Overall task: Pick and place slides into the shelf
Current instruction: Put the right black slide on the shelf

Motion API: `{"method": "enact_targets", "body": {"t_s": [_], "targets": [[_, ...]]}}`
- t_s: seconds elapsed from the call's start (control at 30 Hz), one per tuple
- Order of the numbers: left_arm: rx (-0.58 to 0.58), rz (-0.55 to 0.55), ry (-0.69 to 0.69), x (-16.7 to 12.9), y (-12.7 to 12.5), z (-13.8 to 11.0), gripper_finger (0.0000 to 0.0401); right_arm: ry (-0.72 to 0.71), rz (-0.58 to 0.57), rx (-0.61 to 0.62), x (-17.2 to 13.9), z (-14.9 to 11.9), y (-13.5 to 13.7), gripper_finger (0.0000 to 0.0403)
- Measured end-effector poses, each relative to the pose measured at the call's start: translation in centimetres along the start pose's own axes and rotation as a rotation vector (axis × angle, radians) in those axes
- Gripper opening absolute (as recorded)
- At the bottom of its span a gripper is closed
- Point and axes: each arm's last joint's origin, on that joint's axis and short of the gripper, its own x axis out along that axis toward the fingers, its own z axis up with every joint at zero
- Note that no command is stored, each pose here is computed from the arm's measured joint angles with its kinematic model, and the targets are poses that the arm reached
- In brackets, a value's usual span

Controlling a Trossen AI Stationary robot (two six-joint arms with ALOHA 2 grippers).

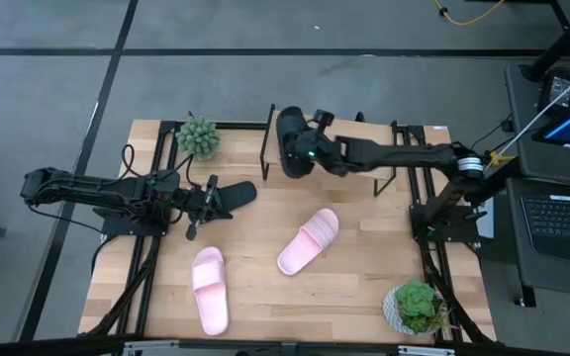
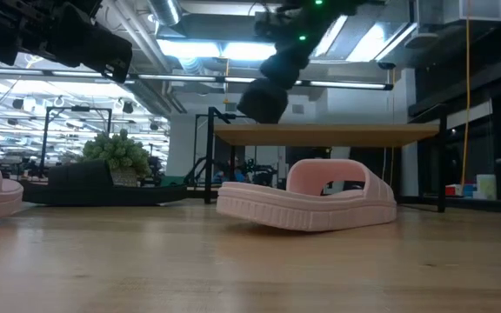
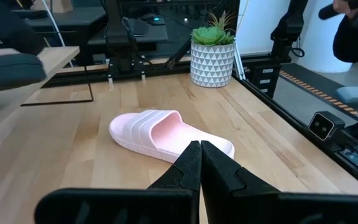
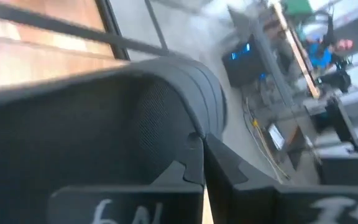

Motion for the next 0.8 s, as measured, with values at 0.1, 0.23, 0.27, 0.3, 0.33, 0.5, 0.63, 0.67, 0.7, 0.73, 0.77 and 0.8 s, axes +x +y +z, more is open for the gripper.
{"method": "enact_targets", "body": {"t_s": [0.1,0.23,0.27,0.3,0.33,0.5,0.63,0.67,0.7,0.73,0.77,0.8], "targets": [[0.000,0.000,0.000,0.0,0.0,0.0,0.0000,0.077,0.005,-0.002,1.0,1.2,-0.8,0.0002],[0.000,0.000,0.000,0.0,0.0,0.0,0.0000,0.137,0.014,0.000,1.8,2.8,-1.4,0.0002],[0.000,0.000,0.000,0.0,0.0,0.0,0.0000,0.140,0.016,0.001,1.9,3.2,-1.4,0.0002],[0.000,0.000,0.001,0.0,0.0,0.0,0.0000,0.144,0.018,0.000,2.1,3.6,-1.4,0.0002],[0.000,0.000,0.001,0.0,0.0,0.0,0.0000,0.149,0.023,-0.005,2.2,3.9,-1.3,0.0002],[0.000,0.000,0.001,0.0,0.0,0.0,0.0000,0.170,0.028,-0.039,3.4,4.9,-0.6,0.0002],[0.001,0.000,0.001,0.0,0.0,0.0,0.0000,0.218,-0.016,-0.074,4.3,4.7,-0.2,0.0002],[0.000,0.000,0.001,0.0,0.0,0.0,0.0000,0.226,-0.017,-0.073,4.5,4.6,-0.3,0.0001],[0.000,0.000,0.001,0.0,0.0,0.0,0.0000,0.234,-0.018,-0.071,4.6,4.5,-0.4,0.0001],[0.000,0.000,0.001,0.0,0.0,0.0,0.0000,0.245,-0.019,-0.067,4.8,4.4,-0.5,0.0001],[0.001,0.000,0.001,0.0,0.0,0.0,0.0000,0.251,-0.014,-0.062,5.0,4.2,-0.5,0.0001],[0.001,0.000,0.001,0.0,0.0,0.0,0.0000,0.251,-0.001,-0.055,5.1,4.2,-0.6,0.0001]]}}
